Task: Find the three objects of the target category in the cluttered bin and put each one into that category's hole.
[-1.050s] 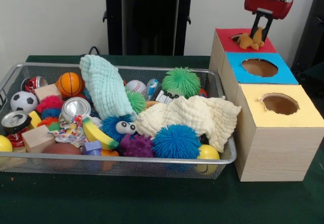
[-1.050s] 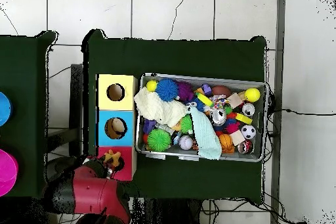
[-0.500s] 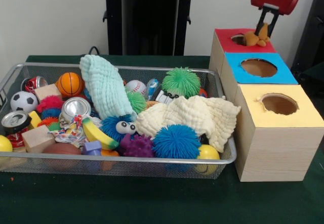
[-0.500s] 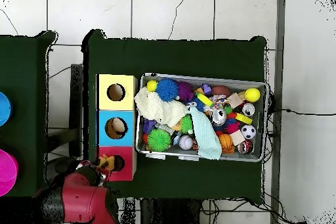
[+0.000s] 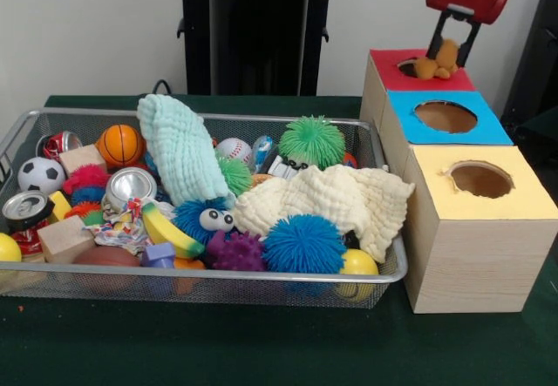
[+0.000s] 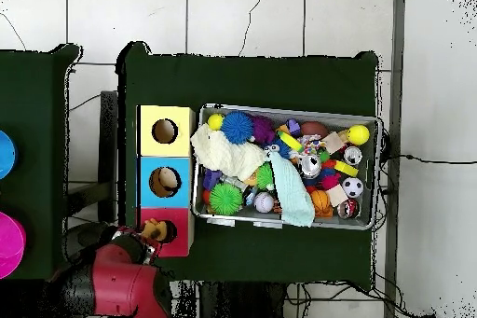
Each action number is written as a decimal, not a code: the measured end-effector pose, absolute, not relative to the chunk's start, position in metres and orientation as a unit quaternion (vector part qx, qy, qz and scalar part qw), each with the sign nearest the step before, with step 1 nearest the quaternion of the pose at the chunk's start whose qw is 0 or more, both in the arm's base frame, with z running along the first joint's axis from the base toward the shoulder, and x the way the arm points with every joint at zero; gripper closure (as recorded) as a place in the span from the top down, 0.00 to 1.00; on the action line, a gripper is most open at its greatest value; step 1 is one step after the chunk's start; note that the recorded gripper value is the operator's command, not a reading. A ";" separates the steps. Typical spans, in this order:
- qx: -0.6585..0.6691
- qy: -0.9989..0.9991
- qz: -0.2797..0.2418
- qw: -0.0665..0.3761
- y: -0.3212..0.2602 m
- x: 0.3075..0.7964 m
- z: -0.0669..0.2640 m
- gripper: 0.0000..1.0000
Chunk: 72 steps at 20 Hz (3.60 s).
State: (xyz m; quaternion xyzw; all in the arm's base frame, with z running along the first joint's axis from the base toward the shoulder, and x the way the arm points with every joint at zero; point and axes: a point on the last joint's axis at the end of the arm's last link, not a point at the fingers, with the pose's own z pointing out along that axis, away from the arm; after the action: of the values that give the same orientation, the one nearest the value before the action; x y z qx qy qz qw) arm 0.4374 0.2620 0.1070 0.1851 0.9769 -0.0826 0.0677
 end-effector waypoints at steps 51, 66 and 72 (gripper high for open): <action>0.239 0.950 -0.085 0.182 0.108 0.534 0.066 1.00; 0.196 0.945 -0.111 0.236 0.099 0.512 -0.020 1.00; 0.175 0.937 -0.117 0.279 0.088 0.507 -0.040 1.00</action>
State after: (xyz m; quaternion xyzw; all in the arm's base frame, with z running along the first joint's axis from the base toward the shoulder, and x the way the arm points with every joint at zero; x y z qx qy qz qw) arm 0.5071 0.0878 -0.0400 0.1750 0.9367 -0.1175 0.2795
